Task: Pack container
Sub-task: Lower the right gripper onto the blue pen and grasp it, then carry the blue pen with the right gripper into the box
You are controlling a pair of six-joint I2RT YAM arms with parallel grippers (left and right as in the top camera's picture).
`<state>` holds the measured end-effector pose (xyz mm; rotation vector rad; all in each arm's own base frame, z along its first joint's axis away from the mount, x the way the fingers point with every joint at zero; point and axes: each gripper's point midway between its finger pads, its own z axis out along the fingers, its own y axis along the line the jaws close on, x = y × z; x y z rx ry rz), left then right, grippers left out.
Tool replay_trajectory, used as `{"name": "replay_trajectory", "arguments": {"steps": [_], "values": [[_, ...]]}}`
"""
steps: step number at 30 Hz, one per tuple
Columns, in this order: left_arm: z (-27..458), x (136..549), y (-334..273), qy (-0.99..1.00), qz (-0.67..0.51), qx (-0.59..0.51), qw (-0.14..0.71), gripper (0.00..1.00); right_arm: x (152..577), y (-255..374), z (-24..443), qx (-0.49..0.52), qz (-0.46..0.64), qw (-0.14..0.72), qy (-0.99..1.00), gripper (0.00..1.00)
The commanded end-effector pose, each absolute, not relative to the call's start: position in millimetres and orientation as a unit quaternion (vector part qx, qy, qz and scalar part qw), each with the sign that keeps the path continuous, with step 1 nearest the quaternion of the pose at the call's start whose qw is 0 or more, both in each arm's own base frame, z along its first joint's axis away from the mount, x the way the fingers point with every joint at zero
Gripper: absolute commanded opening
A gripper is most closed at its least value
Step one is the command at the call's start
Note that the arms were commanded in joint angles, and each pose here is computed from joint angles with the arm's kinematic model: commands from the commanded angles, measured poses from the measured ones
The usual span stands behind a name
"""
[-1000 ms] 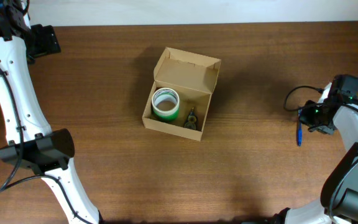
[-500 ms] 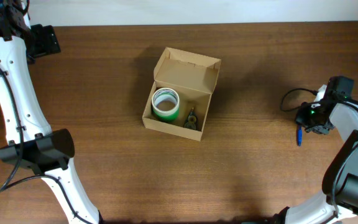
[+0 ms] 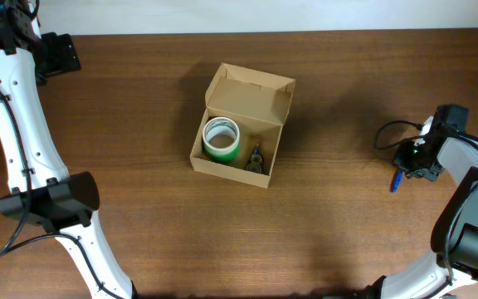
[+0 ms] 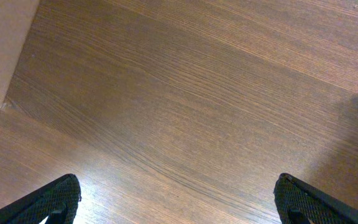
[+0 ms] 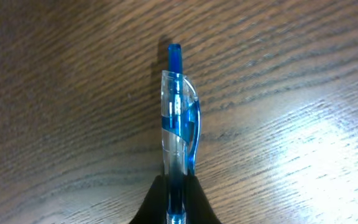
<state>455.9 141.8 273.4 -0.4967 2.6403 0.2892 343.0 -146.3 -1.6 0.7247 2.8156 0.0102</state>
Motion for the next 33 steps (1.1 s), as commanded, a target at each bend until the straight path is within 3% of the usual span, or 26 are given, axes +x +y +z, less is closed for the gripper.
{"name": "replay_trajectory", "arguments": {"steps": [1,12,22,33], "values": [[281.2,452.8,140.4,0.953,0.102,-0.172,0.226,1.0,329.6,-133.0,-23.3,0.249,0.022,0.083,0.965,0.04],[281.2,452.8,140.4,0.953,0.102,-0.172,0.226,1.0,334.1,-118.2,-15.0,0.244,0.064,0.09,0.963,0.04],[281.2,452.8,140.4,0.953,0.102,-0.172,0.226,1.0,374.3,-84.0,85.8,0.179,0.117,0.22,0.952,0.04],[281.4,452.9,140.4,0.953,0.102,-0.172,0.226,1.0,371.9,29.5,179.1,-0.098,0.138,0.231,0.958,0.04]]}}
